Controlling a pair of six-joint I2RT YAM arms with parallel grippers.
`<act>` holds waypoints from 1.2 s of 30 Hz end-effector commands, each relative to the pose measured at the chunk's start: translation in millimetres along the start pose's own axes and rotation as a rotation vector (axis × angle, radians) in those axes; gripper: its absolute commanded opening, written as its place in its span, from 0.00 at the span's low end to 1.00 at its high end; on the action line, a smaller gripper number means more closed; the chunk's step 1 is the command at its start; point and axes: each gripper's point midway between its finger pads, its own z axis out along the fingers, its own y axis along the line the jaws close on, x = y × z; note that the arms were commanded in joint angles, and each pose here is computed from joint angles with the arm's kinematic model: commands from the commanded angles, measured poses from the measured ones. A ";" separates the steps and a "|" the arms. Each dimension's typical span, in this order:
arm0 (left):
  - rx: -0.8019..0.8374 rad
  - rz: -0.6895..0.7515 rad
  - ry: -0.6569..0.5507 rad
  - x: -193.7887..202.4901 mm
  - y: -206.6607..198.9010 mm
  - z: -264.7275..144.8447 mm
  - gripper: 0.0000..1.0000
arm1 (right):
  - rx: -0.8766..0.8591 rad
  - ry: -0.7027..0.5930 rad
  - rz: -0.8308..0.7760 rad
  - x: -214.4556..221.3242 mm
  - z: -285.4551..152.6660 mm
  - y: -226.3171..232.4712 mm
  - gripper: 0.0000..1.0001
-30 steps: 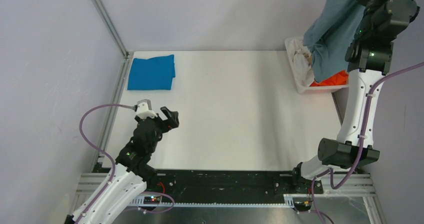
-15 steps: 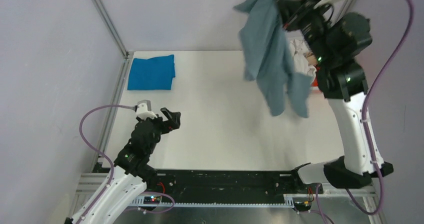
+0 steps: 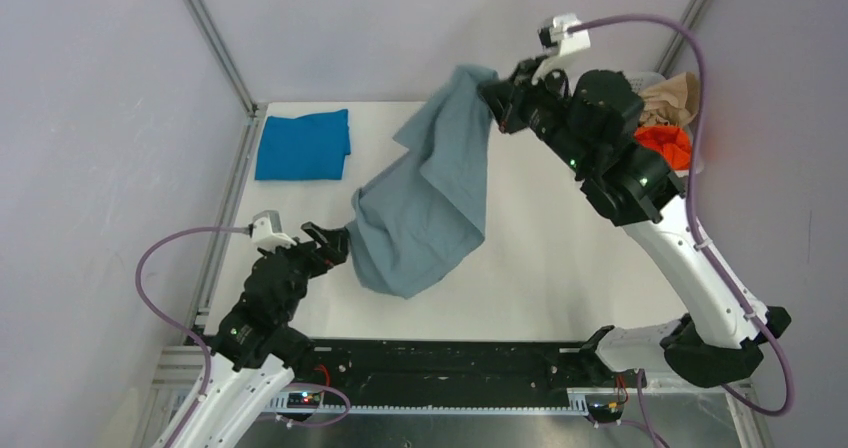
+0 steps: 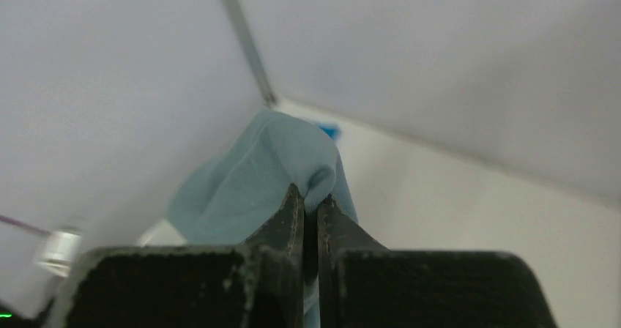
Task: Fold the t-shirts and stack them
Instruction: Move the tshirt to the center of the board, then flatten out the tshirt
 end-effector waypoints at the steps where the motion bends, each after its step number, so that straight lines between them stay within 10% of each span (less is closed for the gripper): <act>1: -0.089 -0.048 -0.009 -5.2 11.7 -3.6 1.00 | 0.318 0.094 0.072 56.6 -25.4 -99.7 0.00; 4: -0.122 -0.044 0.023 3.5 16.4 1.9 1.00 | 0.441 0.287 0.160 159.9 -47.3 -165.8 0.08; 11: -0.239 -0.009 0.160 41.3 36.1 18.8 0.98 | 0.811 0.618 0.252 305.3 -109.5 -267.1 0.95; 17: -0.243 0.016 0.293 66.5 32.9 25.1 0.98 | 0.974 0.598 0.154 296.6 -131.7 -249.1 0.99; 28: -0.153 0.010 0.320 81.1 29.2 18.7 0.98 | 0.474 0.851 0.023 399.5 -94.1 -47.1 1.00; 36: -0.140 0.011 0.327 85.5 30.5 16.8 0.98 | 0.499 0.949 -0.120 446.9 -79.4 -15.4 0.99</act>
